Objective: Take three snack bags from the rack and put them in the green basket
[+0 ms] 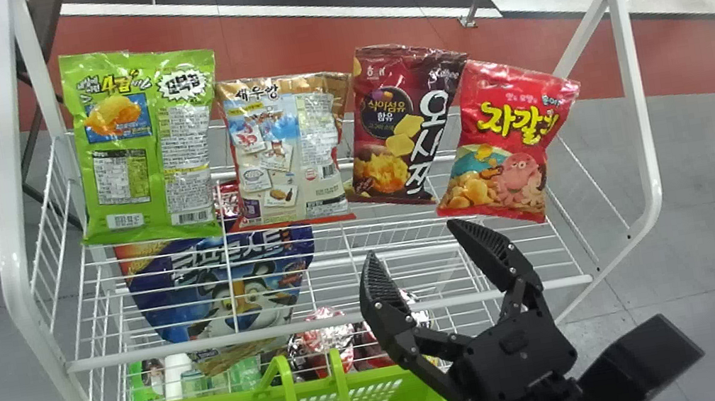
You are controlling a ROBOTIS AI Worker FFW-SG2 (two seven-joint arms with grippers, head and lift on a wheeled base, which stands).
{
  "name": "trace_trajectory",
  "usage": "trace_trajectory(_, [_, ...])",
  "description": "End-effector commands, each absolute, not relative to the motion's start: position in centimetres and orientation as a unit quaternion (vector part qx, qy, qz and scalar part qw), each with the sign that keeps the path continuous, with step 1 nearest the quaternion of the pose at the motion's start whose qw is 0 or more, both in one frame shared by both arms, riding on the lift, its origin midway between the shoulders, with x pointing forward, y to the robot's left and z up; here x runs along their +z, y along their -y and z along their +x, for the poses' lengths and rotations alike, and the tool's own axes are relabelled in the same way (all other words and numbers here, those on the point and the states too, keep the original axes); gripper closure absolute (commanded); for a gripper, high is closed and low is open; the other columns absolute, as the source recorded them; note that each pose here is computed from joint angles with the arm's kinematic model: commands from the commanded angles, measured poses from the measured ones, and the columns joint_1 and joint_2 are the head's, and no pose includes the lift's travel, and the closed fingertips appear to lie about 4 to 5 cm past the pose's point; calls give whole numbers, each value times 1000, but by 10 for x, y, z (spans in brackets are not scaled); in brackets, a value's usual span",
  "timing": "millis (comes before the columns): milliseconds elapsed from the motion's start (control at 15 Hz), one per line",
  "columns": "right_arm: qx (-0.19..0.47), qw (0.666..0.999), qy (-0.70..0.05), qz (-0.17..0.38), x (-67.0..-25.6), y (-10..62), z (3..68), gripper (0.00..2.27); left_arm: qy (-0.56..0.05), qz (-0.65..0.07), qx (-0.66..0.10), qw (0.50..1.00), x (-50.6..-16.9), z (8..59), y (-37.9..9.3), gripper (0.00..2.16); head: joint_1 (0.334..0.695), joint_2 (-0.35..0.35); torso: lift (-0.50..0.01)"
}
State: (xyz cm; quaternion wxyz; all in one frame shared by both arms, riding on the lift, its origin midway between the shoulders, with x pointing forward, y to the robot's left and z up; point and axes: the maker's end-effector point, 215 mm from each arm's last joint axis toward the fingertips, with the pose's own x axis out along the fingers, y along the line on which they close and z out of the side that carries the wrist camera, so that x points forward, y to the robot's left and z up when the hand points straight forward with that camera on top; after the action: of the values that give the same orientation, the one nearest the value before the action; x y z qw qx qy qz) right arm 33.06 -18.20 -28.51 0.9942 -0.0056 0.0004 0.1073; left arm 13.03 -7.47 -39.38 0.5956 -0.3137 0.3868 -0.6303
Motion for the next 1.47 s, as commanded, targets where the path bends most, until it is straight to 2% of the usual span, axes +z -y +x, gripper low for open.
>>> trace_trajectory(0, [107, 994, 0, -6, -286, 182, 331, 144, -387, -315, -630, 595, -394, 131, 75, 1274, 695, -350, -7])
trace_trajectory(733, [107, 994, 6, -6, -287, 183, 338, 144, -386, -316, -631, 595, -393, 132, 75, 1274, 695, -350, -7])
trace_trajectory(867, [122, 992, 11, -5, -290, 177, 353, 144, -386, -315, -630, 595, -394, 132, 75, 1274, 695, -350, -7])
trace_trajectory(1067, [139, 990, -20, 1, -302, 168, 396, 144, -386, -315, -630, 595, -394, 133, 75, 1274, 695, -350, -7])
trace_trajectory(1400, [201, 977, -70, 23, -332, 113, 468, 144, -390, -317, -633, 589, -393, 136, 74, 1274, 695, -350, -7])
